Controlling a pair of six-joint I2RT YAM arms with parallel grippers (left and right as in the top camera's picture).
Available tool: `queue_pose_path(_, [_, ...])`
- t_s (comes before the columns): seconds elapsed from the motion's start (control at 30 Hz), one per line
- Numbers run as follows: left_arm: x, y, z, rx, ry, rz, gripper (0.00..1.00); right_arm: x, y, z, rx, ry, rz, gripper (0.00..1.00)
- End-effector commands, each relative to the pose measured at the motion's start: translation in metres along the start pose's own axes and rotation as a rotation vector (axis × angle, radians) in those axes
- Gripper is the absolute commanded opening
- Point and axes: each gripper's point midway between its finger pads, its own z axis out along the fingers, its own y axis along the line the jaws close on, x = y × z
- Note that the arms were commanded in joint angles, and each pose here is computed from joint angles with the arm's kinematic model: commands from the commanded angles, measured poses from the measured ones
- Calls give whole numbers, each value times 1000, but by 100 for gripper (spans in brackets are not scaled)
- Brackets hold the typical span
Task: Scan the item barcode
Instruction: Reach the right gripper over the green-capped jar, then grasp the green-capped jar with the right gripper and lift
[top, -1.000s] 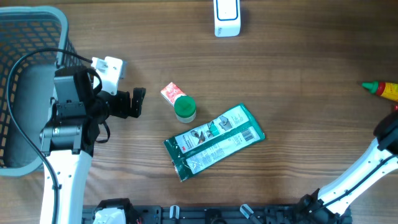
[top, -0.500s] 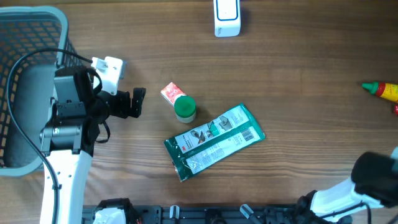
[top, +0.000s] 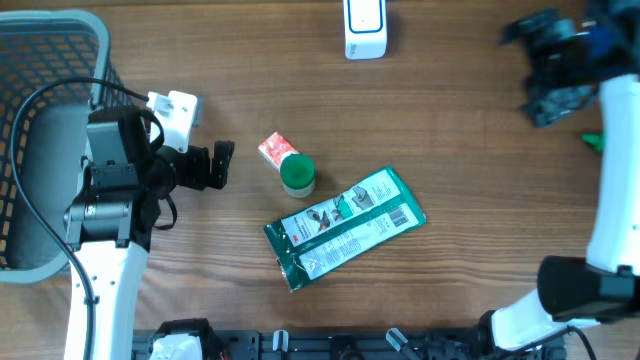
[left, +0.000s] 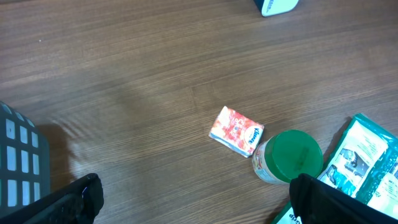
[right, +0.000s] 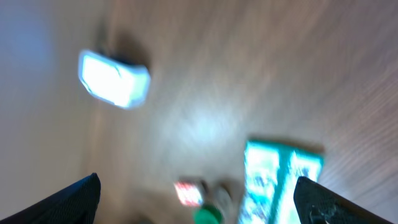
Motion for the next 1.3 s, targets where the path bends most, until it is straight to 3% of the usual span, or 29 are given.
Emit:
queue_pose_path(0.0, [2,-1,2,16,4,-15,100,60,-8,39,153,157,116,100])
queue_pose_path(0.13, [2,-1,2,16,4,-15,100,119,-14,80,281,254,301,100])
queue_pose_path(0.4, [2,-1,2,16,4,-15,100,232,29,167,156,584,233,100])
queue_pose_path(0.7, [2,-1,2,16,4,-15,100,289,15,208,276,627,257,100])
queue_pose_path(0.8, [2,-1,2,16,4,-15,100,301,6,212,309,624,236,100])
queue_pose_path(1.13, [2,-1,2,16,4,-15,100,278,-5,236,325,422,266,100])
queue_pose_path(1.27, [2,-1,2,16,4,-15,100,281,-9,251,339,418,263,100])
